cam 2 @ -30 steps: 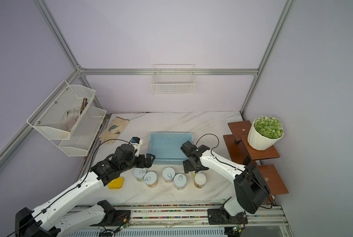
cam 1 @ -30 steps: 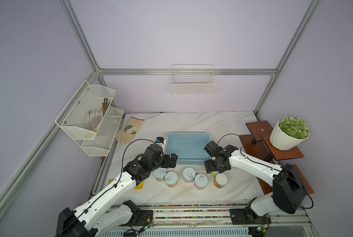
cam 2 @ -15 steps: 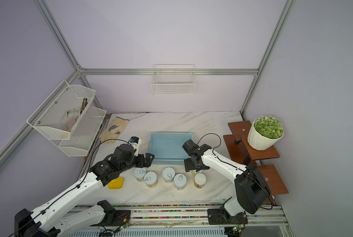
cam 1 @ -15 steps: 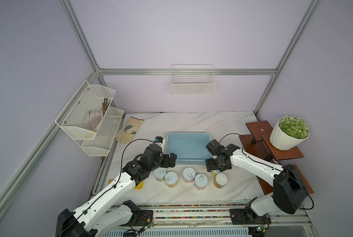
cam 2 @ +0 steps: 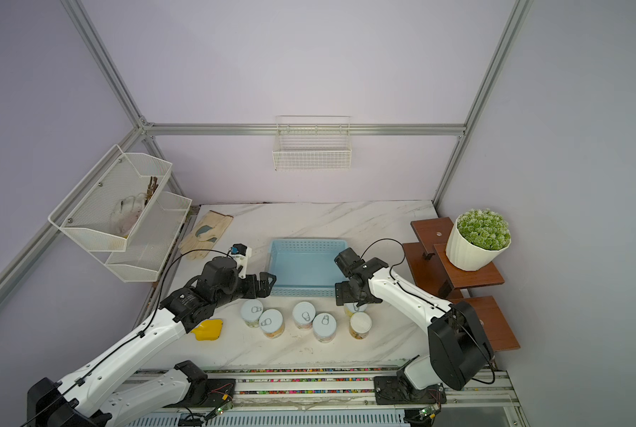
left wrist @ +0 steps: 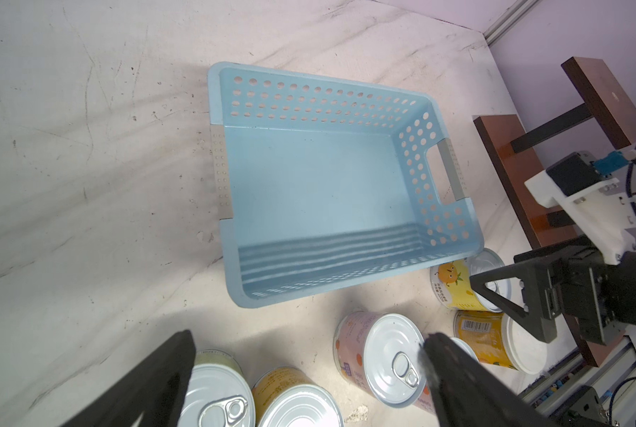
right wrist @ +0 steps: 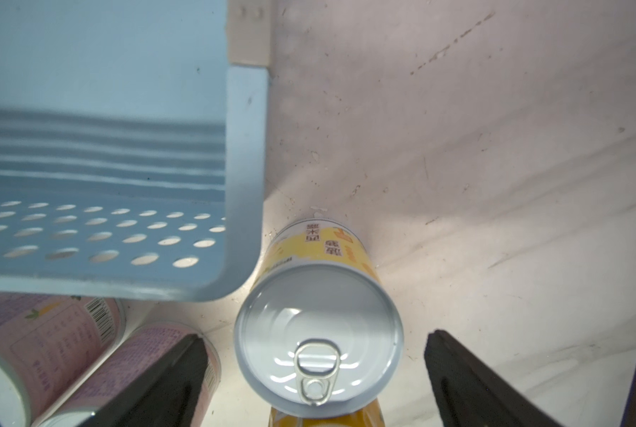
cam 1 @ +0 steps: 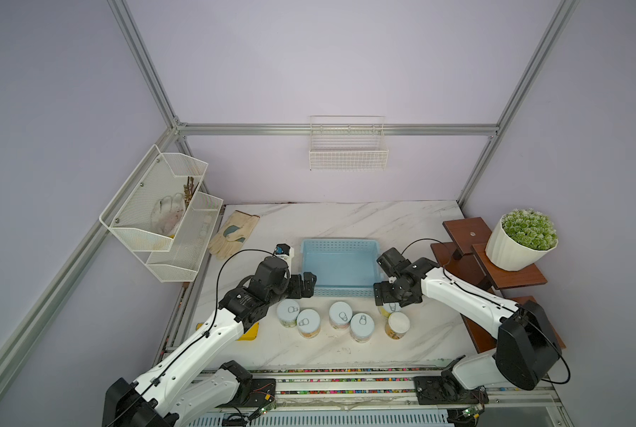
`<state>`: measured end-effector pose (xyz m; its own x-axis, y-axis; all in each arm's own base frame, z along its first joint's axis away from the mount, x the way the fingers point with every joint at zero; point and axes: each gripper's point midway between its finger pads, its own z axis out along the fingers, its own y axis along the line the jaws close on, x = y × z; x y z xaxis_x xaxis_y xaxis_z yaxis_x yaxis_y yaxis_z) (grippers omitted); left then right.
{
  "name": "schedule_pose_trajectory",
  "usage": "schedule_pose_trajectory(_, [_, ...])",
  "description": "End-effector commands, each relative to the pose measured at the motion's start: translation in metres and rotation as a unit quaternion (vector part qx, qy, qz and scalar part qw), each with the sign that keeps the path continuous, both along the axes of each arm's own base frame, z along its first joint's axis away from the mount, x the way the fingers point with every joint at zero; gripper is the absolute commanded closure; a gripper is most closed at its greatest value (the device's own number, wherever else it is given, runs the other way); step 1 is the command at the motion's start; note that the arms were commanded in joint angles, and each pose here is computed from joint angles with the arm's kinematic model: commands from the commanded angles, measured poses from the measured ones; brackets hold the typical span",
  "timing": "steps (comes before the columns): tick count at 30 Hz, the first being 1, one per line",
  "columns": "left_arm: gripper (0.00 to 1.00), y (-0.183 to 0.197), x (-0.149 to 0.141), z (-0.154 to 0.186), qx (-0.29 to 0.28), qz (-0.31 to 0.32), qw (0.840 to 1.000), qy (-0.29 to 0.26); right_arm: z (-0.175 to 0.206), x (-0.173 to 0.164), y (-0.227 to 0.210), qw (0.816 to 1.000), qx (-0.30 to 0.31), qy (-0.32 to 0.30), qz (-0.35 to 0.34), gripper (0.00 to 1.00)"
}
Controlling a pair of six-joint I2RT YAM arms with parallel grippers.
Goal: Put the canned food in the basket
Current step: Pick up the canned food from the center of the board.
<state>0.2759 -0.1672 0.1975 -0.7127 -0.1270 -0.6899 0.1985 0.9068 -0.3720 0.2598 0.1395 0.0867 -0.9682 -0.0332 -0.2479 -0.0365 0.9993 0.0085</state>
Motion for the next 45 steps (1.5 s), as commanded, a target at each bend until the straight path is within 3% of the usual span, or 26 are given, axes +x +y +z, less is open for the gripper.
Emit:
schedule_pose_trajectory(1, [0.0,-0.002,0.003,0.001,-0.016,0.002,1.0,-0.001,-0.011,-0.002,0.0,1.0,-0.001,0.013,0.005,0.02])
schedule_pose_trajectory(6, [0.0,-0.02,-0.005,0.007,-0.031,-0.061,0.998,-0.005,-0.019,-0.004,-0.007,1.0,-0.018,0.022,-0.003,0.05])
schedule_pose_trajectory(10, [0.0,-0.058,-0.023,0.029,-0.11,-0.171,0.979,-0.034,-0.022,-0.004,-0.005,1.0,-0.012,0.027,-0.004,0.05])
schedule_pose_trajectory(16, [0.0,-0.068,-0.035,0.048,-0.138,-0.214,0.965,-0.065,-0.023,-0.002,-0.004,1.0,-0.005,0.029,-0.003,0.08])
schedule_pose_trajectory(27, [0.0,-0.068,-0.039,0.055,-0.147,-0.222,0.96,-0.081,-0.025,-0.002,-0.004,0.999,-0.004,0.033,-0.003,0.13])
schedule_pose_trajectory(33, [0.0,-0.066,-0.038,0.058,-0.145,-0.217,0.962,-0.087,-0.024,-0.001,-0.006,0.999,-0.006,0.031,-0.006,0.21])
schedule_pose_trajectory(39, [0.0,-0.058,-0.031,0.068,-0.143,-0.181,0.968,-0.097,-0.001,-0.005,-0.016,1.0,-0.012,0.008,-0.019,0.29])
schedule_pose_trajectory(45, [0.0,-0.056,-0.03,0.083,-0.159,-0.178,0.96,-0.147,0.047,-0.006,-0.03,0.998,-0.023,-0.039,-0.036,0.31])
